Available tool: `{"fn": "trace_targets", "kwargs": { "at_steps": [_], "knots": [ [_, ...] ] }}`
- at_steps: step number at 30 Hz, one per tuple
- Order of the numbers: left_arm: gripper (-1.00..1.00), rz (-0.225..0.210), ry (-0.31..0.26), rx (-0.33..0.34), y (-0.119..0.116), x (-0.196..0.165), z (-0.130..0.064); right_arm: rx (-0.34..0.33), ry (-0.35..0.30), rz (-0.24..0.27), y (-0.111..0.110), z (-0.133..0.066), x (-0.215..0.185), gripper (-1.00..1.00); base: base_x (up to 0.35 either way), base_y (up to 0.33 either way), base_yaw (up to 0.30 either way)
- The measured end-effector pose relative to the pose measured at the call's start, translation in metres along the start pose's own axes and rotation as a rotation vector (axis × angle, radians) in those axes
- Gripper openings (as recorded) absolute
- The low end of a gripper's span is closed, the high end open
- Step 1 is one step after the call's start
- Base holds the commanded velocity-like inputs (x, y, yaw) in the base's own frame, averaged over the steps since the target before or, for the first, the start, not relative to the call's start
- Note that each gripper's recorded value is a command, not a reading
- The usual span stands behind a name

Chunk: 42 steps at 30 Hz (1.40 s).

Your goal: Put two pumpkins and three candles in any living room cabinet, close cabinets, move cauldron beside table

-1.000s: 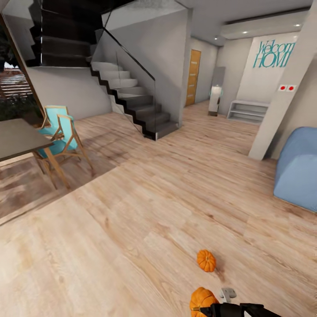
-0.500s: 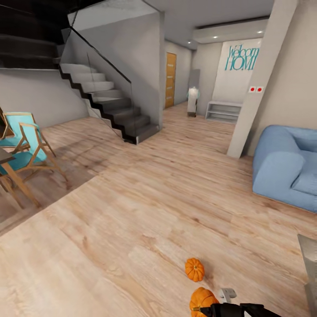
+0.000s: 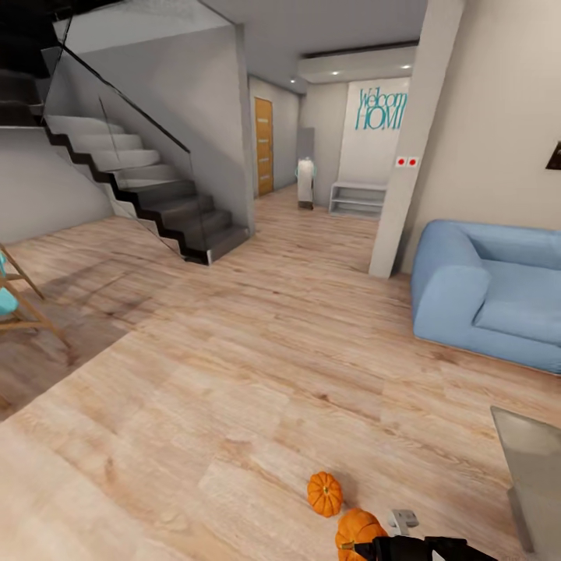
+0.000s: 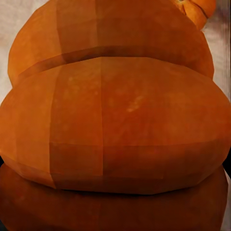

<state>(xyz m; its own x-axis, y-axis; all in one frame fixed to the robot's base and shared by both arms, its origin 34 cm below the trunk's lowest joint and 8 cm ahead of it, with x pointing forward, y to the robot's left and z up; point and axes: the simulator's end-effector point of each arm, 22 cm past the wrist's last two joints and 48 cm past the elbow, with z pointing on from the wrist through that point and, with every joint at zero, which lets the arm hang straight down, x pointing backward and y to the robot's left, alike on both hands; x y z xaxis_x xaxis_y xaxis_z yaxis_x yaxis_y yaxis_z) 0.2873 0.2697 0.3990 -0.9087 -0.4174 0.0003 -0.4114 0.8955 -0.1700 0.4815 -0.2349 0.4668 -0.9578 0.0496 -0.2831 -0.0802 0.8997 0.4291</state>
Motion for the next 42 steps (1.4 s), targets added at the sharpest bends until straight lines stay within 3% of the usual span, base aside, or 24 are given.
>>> {"fn": "trace_targets", "kwargs": {
  "at_steps": [8,29,42],
  "knots": [
    [1.00,0.001,-0.008,0.001,0.000,-0.004,-0.001,0.000,-0.005,-0.006,0.001,-0.002,-0.003,-1.00,0.028,0.000,-0.269],
    [1.00,0.004,-0.024,0.012,-0.005,-0.010,-0.004,0.000,-0.018,-0.007,0.001,-0.007,-0.004,-1.00,0.277,0.000,-0.260],
    [1.00,0.005,-0.029,0.012,-0.005,-0.011,-0.004,-0.001,-0.018,-0.013,0.002,-0.007,-0.005,-1.00,0.005,0.000,-0.028]
  ]
}}
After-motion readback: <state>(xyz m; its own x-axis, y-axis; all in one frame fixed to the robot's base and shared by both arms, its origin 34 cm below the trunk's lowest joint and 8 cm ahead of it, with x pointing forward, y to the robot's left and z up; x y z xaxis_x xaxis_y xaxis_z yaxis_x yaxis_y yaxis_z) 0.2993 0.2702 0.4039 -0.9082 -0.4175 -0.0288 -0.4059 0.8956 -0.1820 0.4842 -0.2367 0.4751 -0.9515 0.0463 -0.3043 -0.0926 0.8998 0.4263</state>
